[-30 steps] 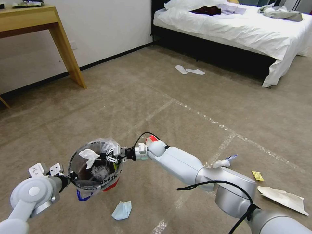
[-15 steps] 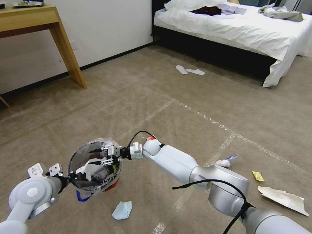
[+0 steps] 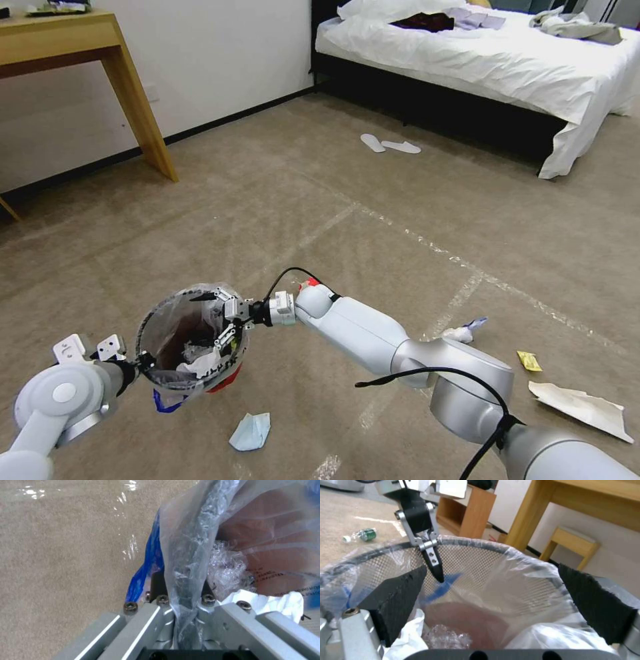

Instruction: Pick up the trash bin and place the garbage on the floor into it.

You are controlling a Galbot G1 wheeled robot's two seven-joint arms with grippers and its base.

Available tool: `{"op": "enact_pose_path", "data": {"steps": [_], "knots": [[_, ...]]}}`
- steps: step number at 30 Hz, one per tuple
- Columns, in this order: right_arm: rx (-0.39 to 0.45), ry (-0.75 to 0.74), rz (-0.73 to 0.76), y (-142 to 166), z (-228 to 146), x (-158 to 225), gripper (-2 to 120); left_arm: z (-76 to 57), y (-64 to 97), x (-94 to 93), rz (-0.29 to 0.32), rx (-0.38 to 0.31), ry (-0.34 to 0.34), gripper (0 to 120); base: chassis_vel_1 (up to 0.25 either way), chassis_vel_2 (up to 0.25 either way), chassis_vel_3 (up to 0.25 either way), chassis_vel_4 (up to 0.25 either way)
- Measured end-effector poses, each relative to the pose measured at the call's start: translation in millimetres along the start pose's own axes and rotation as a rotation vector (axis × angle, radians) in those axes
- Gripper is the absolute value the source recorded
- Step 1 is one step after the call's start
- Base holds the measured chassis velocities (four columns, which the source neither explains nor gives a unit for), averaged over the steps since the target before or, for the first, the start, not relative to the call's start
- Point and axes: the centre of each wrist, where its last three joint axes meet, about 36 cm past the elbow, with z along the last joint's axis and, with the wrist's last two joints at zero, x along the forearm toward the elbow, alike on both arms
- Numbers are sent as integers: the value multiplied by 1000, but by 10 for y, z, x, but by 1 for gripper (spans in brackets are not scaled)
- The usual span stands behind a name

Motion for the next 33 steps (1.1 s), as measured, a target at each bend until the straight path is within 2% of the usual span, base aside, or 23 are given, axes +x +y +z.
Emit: {"op": "enact_pose_path", "data": {"steps": [3,9,11,12,14,15,17,18,19,20,21,22,24,25,26,27,28,29,30,31,33], "knots": [[11,-16,16,-35,-57,65,100,-12,-1,13,2,-1,-3,1,0,0,0,0],[52,-114,151,-253,-410,317,100,-38,6,30,1,-1,-8,1,0,0,0,0],[83,-164,260,-374,-607,491,100,-58,22,32,-5,-2,-12,1,0,0,0,0],[83,-164,260,-374,-607,491,100,-58,22,32,-5,-2,-12,1,0,0,0,0],[115,-218,416,-469,-801,759,100,-77,35,36,-9,-4,-16,1,0,0,0,0],[115,-218,416,-469,-801,759,100,-77,35,36,-9,-4,-16,1,0,0,0,0],[136,-259,555,-512,-935,977,100,-77,39,38,-10,-4,-16,1,0,0,0,0],[136,-259,555,-512,-935,977,100,-77,39,38,-10,-4,-16,1,0,0,0,0],[141,-288,676,-492,-1007,1159,100,-66,42,33,-11,-3,-14,1,0,0,0,0],[137,-310,779,-429,-1044,1326,100,-55,44,29,-11,-1,-12,1,0,0,0,0],[137,-310,779,-429,-1044,1326,100,-55,44,29,-11,-1,-12,1,0,0,0,0],[132,-317,846,-356,-1052,1457,100,-48,45,27,-11,0,-11,1,0,0,0,0],[133,-321,1009,-120,-1074,1875,100,-41,49,20,-14,0,-11,1,0,0,0,0],[133,-321,1009,-120,-1074,1875,100,-41,49,20,-14,0,-11,1,0,0,0,0],[139,-307,1112,72,-1106,2190,100,-43,51,20,-14,0,-12,1,0,0,0,0],[139,-307,1112,72,-1106,2190,100,-43,51,20,-14,0,-12,1,0,0,0,0],[140,-283,1210,307,-1095,2458,100,-49,53,23,-14,-1,-13,1,0,0,0,0],[140,-283,1210,307,-1095,2458,100,-49,53,23,-14,-1,-13,1,0,0,0,0],[130,-251,1302,593,-1066,2698,100,-55,53,28,-15,-2,-15,1,0,0,0,0],[130,-251,1302,593,-1066,2698,100,-55,53,28,-15,-2,-15,1,0,0,0,0],[127,-224,1453,1001,-1045,2898,100,-53,47,40,-12,-4,-16,1,0,0,0,0]]}}
